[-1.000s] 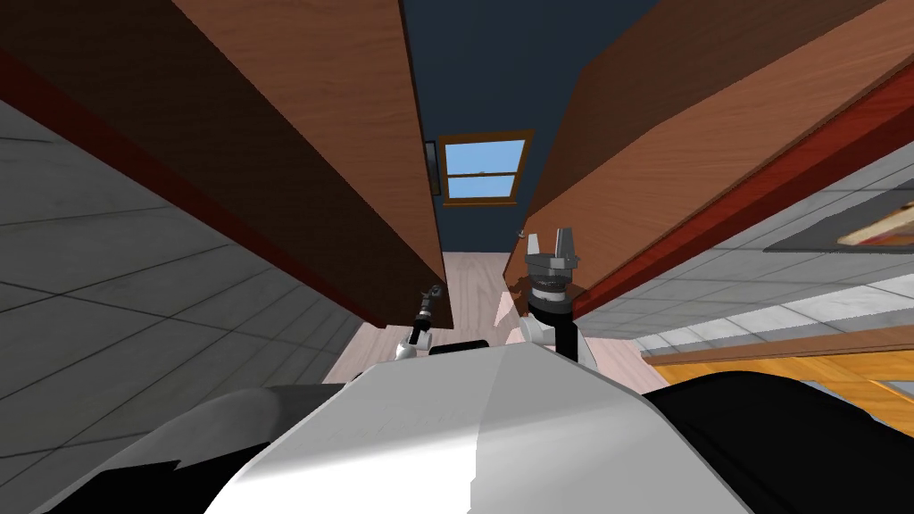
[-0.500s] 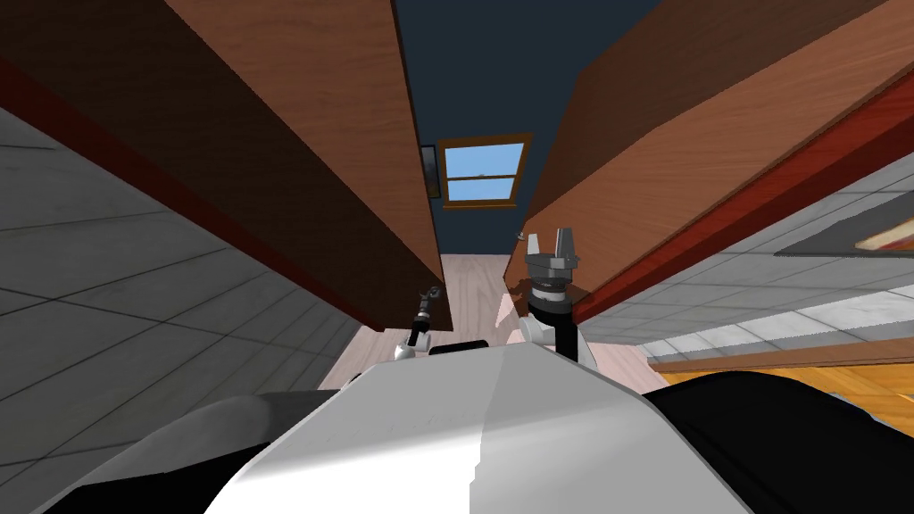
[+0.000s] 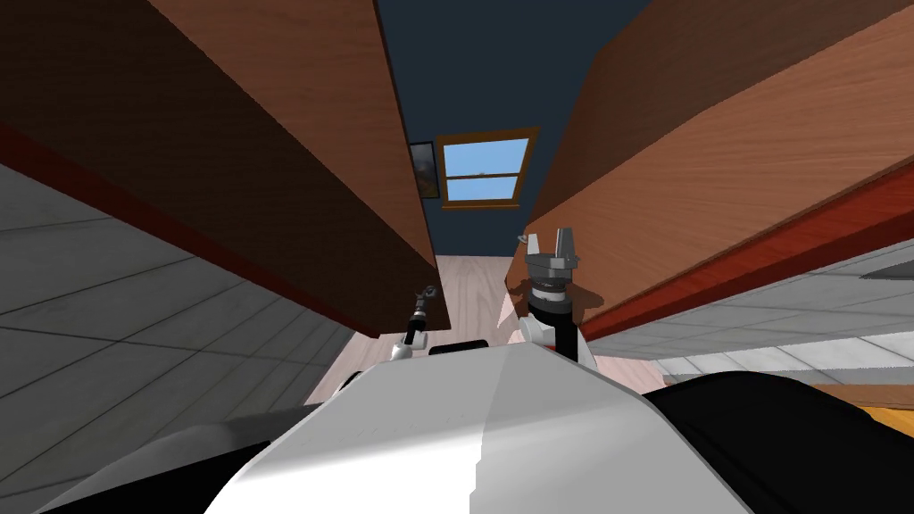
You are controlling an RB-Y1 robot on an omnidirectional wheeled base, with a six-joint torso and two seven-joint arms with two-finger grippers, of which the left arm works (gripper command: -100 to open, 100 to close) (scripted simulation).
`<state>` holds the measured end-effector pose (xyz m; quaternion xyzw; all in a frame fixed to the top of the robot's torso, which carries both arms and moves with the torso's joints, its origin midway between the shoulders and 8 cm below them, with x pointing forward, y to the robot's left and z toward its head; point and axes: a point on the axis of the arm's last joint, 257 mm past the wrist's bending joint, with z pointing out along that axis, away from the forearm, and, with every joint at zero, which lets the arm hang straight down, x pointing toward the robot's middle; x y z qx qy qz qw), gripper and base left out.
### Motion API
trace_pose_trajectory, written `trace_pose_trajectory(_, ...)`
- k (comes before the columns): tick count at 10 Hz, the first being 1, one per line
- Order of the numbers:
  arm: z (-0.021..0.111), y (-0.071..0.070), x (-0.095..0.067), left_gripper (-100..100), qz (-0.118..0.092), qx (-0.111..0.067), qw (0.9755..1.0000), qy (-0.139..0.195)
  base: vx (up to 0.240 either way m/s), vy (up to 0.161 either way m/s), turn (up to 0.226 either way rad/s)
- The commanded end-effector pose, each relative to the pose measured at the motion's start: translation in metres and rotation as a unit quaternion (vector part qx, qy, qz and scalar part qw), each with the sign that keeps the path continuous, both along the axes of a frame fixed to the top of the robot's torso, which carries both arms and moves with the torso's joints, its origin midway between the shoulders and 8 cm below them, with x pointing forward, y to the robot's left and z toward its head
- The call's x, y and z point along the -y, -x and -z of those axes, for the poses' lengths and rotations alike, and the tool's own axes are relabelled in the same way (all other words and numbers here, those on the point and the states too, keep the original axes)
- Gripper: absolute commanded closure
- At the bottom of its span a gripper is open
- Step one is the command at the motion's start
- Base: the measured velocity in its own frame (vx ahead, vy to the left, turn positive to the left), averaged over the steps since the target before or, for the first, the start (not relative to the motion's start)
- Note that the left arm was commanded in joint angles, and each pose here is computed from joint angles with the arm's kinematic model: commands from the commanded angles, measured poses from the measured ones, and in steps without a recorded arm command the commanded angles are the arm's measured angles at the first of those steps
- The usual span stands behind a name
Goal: Push the door open
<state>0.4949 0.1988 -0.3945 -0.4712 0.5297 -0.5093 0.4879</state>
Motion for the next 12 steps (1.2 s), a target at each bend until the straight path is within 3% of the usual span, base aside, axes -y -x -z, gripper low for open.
trace_pose_trajectory(1,-0.006,-0.001,-0.017,100,-0.011,0.008,0.9999,-0.005,0.140,-0.046,0.021)
trace_pose_trajectory(5,-0.007,-0.002,-0.048,100,-0.044,0.008,0.9990,-0.008,0.153,-0.077,0.057)
trace_pose_trajectory(8,-0.007,-0.002,-0.048,100,-0.044,0.008,0.9990,-0.008,0.069,-0.032,0.014)
trace_pose_trajectory(9,-0.007,-0.002,-0.062,100,-0.061,0.008,0.9981,-0.007,0.131,-0.078,0.063)
trace_pose_trajectory(12,-0.007,-0.001,-0.072,100,-0.073,0.008,0.9972,-0.006,0.160,-0.117,0.077)
